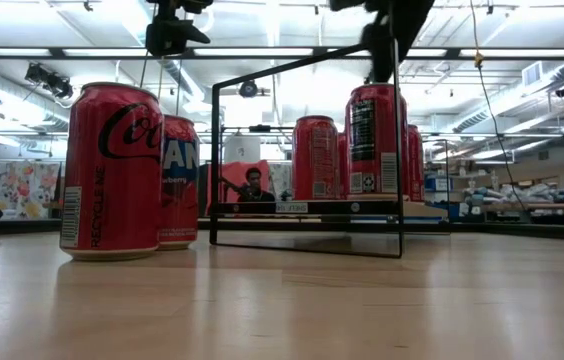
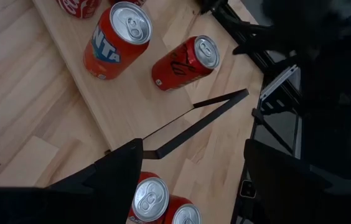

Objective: Place canned beverage on shelf
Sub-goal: Put the right red and black soda can on the shelf

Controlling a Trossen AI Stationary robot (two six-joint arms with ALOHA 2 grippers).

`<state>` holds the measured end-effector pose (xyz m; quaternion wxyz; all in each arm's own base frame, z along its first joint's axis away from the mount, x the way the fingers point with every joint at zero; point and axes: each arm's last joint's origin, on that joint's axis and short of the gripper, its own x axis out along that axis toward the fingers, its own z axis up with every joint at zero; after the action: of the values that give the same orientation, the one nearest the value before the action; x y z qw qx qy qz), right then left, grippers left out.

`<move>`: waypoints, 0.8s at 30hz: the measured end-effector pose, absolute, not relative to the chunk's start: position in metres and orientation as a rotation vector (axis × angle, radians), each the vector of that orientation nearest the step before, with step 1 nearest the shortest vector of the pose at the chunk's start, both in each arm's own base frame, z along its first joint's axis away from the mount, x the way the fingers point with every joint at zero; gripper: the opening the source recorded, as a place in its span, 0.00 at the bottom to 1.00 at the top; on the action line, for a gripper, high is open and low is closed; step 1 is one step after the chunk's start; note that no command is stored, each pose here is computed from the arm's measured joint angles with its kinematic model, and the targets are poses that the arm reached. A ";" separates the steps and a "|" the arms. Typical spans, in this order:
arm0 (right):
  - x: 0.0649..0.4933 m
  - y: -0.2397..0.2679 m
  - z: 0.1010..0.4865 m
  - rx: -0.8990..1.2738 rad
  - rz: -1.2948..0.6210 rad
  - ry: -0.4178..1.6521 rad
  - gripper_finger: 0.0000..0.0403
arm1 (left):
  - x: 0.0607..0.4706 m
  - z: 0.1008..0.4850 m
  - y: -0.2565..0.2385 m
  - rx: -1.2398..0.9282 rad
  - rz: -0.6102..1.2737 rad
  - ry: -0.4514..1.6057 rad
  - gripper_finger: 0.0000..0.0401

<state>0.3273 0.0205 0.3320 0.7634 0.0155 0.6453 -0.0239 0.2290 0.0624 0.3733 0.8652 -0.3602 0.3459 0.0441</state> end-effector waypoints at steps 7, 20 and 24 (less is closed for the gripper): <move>0.294 0.037 0.325 0.239 -0.304 1.190 0.95 | 0.229 0.373 0.062 -0.752 0.092 0.725 0.72; 0.287 0.065 0.283 0.414 -0.557 0.934 0.95 | 0.229 0.373 0.062 -0.776 0.101 0.725 0.72; 0.290 0.070 0.278 0.375 -0.578 0.930 0.96 | 0.229 0.373 0.062 -0.784 0.104 0.725 0.72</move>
<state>0.2902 0.0701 0.2778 0.8372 0.1774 0.4394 -0.2731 0.2290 0.0624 0.3733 0.8595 -0.3737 0.3451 0.0497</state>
